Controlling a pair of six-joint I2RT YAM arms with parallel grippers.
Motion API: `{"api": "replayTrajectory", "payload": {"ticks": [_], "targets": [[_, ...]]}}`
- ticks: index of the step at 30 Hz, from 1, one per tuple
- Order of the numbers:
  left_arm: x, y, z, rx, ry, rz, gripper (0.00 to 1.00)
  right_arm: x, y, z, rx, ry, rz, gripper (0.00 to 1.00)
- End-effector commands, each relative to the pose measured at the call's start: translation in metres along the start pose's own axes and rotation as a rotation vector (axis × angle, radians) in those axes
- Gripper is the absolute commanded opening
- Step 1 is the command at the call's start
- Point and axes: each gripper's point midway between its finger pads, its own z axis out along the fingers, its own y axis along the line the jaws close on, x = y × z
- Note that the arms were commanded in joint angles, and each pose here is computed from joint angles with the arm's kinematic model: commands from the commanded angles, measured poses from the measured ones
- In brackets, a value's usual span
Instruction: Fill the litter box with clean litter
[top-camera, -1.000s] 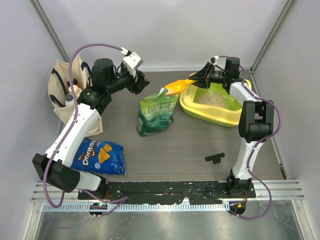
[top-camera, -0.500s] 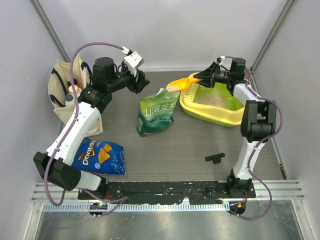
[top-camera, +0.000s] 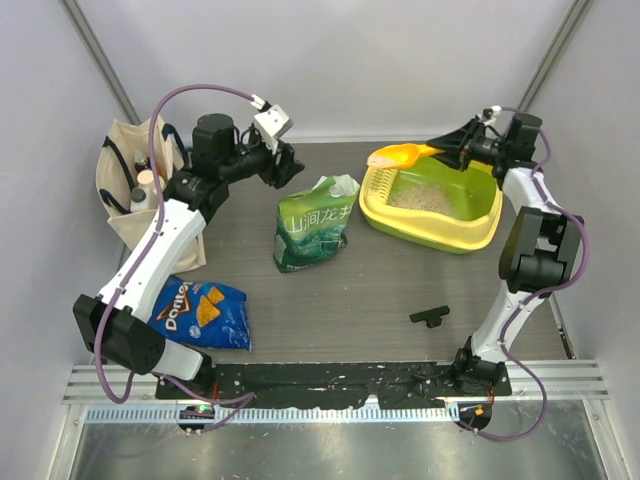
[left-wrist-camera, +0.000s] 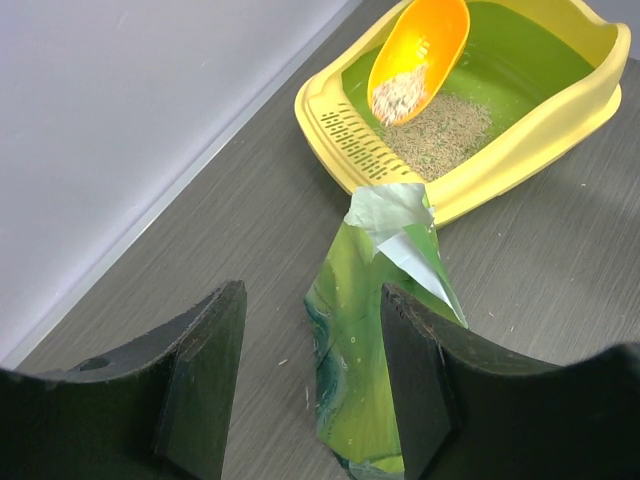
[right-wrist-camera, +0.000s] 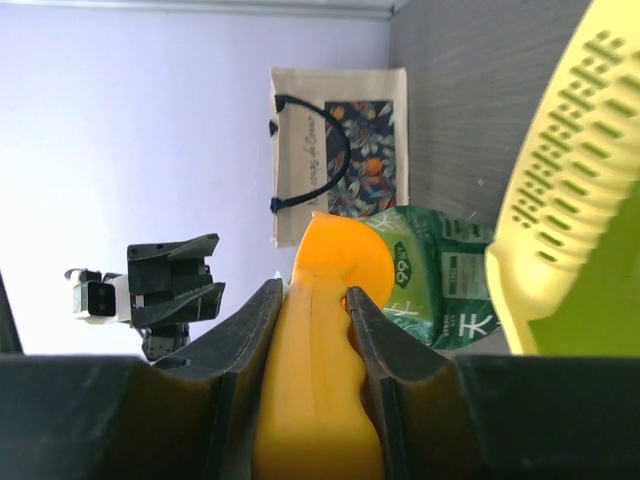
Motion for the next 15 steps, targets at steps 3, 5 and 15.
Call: {"api": "replayTrajectory", "payload": {"ticks": [3, 5, 15], "targets": [[-0.025, -0.001, 0.001, 0.022, -0.098, 0.035, 0.59, -0.028, 0.024, -0.059, 0.051, -0.164, -0.160, 0.01], [-0.025, -0.002, 0.001, 0.025, -0.105, 0.033, 0.60, -0.038, 0.019, -0.072, 0.101, -0.214, -0.231, 0.01], [-0.018, -0.005, 0.001, 0.029, -0.113, 0.026, 0.59, -0.068, -0.037, -0.124, 0.584, -0.362, -0.417, 0.01]]}}
